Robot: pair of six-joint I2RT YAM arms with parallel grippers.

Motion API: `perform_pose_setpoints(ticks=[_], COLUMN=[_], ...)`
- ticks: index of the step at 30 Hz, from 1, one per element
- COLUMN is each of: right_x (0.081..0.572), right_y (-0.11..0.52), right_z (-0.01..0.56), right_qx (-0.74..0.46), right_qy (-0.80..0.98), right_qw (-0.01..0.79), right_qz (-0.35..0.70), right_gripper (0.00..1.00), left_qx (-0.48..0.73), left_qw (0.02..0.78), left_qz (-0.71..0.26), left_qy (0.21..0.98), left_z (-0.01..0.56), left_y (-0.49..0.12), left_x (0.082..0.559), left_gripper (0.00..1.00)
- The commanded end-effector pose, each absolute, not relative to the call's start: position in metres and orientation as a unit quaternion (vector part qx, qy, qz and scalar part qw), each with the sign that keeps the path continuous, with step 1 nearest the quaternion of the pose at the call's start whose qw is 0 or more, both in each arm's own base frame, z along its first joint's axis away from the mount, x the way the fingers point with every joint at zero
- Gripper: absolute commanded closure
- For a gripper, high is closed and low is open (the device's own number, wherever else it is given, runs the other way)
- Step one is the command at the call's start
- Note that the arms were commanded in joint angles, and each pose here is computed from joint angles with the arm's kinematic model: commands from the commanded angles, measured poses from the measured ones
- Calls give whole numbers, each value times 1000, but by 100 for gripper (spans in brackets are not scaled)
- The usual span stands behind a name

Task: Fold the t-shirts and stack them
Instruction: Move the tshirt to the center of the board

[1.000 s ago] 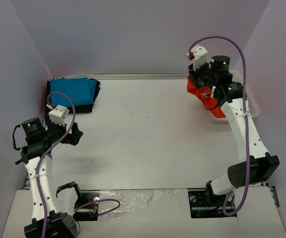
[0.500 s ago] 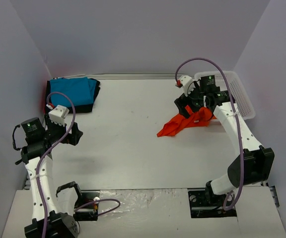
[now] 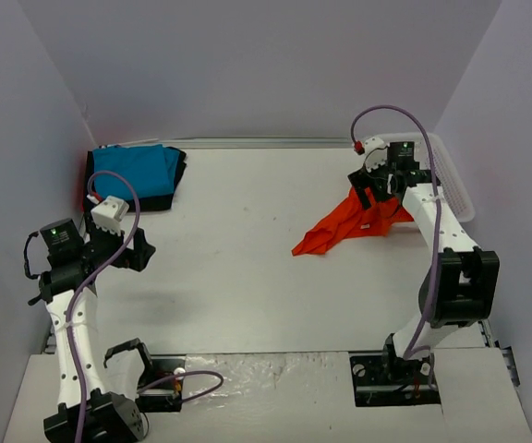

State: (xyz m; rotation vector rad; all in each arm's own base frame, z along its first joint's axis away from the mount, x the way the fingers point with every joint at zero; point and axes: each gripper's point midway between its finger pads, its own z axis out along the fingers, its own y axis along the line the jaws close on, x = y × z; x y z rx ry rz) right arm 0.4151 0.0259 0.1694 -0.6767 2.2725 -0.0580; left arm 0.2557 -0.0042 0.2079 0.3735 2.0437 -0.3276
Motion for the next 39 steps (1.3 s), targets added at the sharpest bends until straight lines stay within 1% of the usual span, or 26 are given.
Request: perform_pose_setpoints(ticks=[1,3,4,8,11,12,14,15,20,21,22,25,26,31,39], right_x=[447,456,459,473,474,474,475,473,472,472,472,471,471,471,474], right_y=[-9,-23,-29,-36,-39,-39,-41,-42,-45,-47,-47,-50,-49,-51,-50], right_z=[154,146,134,119,107,105,104,101,107,110,112,114,117,124,143], right_qx=[-204,-184,-179,-171,-164,-165,-159,-158,-157,-157,-156,-153,-152,-148,-145], right_qy=[905,912,918,924,929,929,930,931,929,928,927,927,926,924,915], right_qw=[367,361,349,338,329,327,329,326,332,335,336,339,342,350,374], right_qz=[-61,-67,-64,-59,-51,-49,-46,-45,-50,-51,-52,-51,-50,-49,-41], right_gripper=[20,20,21,24,38,52,65,74,74,69,62,56,49,48,52], left_qx=[168,168,167,167,167,167,167,167,166,167,167,167,167,168,169], left_qw=[514,515,513,512,511,511,510,510,506,506,506,506,506,507,508], left_qz=[-134,-131,-131,-131,-131,-131,-132,-131,-134,-134,-135,-135,-136,-136,-135], left_qy=[830,830,831,832,833,833,834,834,835,836,835,835,835,835,834], left_z=[227,227,226,226,225,225,223,224,221,220,221,221,220,221,222], left_y=[-6,-6,-6,-4,-4,-4,-4,-4,-4,-4,-4,-4,-4,-5,-5], left_x=[256,256,256,257,257,257,257,258,258,258,258,258,258,257,257], left_gripper=[6,6,6,6,6,6,5,6,6,6,6,6,6,6,6])
